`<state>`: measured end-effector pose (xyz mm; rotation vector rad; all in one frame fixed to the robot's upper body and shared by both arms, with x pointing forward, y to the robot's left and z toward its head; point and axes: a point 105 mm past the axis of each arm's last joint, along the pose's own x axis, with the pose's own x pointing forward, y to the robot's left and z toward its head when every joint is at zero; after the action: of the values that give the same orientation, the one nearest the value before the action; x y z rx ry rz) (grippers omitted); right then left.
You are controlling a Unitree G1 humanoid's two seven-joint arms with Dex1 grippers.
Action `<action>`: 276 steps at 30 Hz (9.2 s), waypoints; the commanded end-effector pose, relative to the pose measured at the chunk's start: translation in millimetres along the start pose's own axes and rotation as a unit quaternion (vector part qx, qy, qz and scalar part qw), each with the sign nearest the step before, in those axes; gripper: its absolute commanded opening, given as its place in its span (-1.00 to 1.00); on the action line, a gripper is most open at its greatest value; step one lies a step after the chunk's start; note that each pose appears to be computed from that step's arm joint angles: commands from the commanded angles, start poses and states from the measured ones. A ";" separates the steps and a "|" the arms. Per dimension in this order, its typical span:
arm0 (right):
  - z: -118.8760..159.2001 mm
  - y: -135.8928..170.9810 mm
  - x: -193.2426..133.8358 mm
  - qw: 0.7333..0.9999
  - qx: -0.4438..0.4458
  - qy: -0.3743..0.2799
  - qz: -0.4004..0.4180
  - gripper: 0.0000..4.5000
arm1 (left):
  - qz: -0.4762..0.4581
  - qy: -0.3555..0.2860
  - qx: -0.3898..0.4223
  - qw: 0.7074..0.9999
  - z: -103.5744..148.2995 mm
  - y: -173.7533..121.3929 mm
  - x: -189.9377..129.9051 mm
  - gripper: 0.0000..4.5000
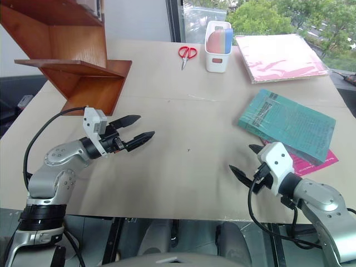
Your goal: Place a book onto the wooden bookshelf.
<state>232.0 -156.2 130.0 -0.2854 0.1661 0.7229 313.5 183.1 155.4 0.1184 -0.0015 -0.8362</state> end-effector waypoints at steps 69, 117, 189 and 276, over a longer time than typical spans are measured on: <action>-85.9 -167.9 -79.4 0.935 0.065 0.284 -0.201 -0.97 | -0.292 -0.098 0.022 0.951 45.7 -90.1 19.2 1.00; -22.5 -114.1 -7.9 0.972 -0.020 0.199 -0.123 -0.97 | -0.261 -0.097 0.021 0.960 27.6 -72.5 24.4 1.00; 30.8 -0.3 -78.5 0.978 -0.066 0.010 -0.195 1.00 | -0.225 0.185 -0.589 0.754 -14.5 -197.5 228.3 -0.20; 184.9 -19.0 86.8 0.910 -0.097 -0.373 0.151 1.00 | 0.094 0.429 0.565 0.698 201.4 118.0 -103.1 -0.73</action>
<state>319.2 -61.8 279.0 -0.1436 -0.5825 1.1190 329.8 311.8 363.0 1.6689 0.3700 -0.4318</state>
